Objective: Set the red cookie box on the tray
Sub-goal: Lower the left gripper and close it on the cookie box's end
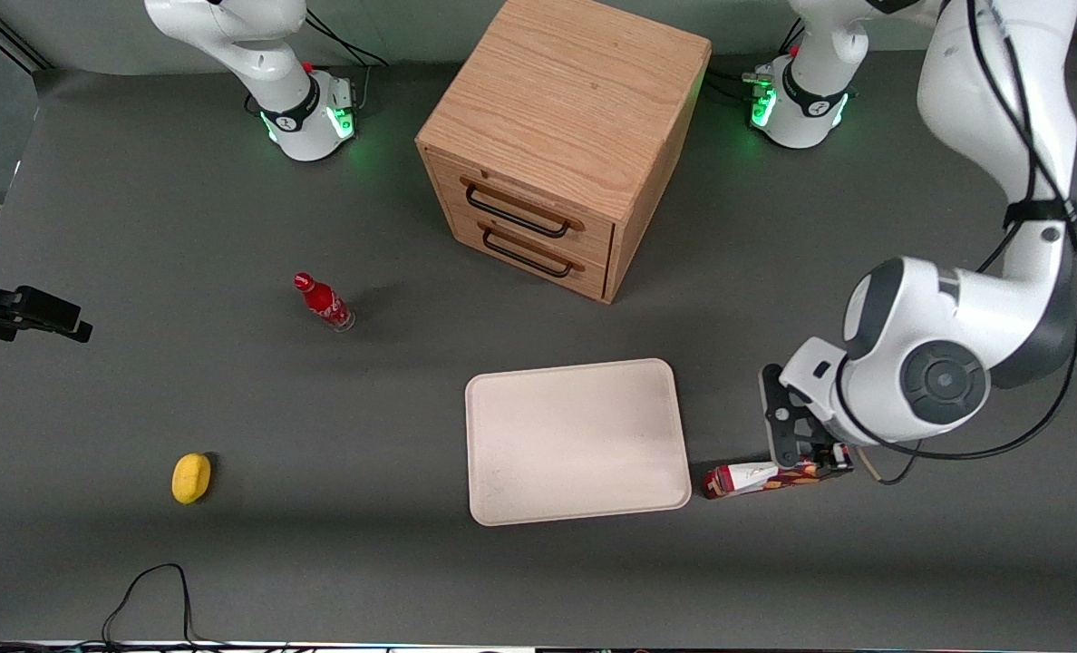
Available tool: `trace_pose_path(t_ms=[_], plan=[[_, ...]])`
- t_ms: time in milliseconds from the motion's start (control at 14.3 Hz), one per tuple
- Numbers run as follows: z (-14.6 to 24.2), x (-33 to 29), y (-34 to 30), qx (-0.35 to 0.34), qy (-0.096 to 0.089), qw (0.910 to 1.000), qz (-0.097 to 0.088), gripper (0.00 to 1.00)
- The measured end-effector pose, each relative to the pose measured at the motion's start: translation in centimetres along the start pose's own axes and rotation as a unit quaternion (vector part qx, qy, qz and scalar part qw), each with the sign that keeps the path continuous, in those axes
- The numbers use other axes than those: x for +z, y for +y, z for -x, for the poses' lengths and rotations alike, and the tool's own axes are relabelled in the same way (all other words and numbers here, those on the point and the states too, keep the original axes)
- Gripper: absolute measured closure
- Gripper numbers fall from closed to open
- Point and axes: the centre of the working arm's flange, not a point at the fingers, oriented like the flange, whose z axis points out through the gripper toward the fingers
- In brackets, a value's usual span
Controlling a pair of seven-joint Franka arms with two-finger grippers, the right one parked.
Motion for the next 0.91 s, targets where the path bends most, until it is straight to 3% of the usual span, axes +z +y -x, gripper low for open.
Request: trace_pose_path(t_ms=[350,909], plan=[[0.2,6.4,-1.6,-0.004,0.01,0.9999,-0.01,0.0],[0.1,9.7,-2.5,-0.005,0.02,0.9994,-0.028,0.0]])
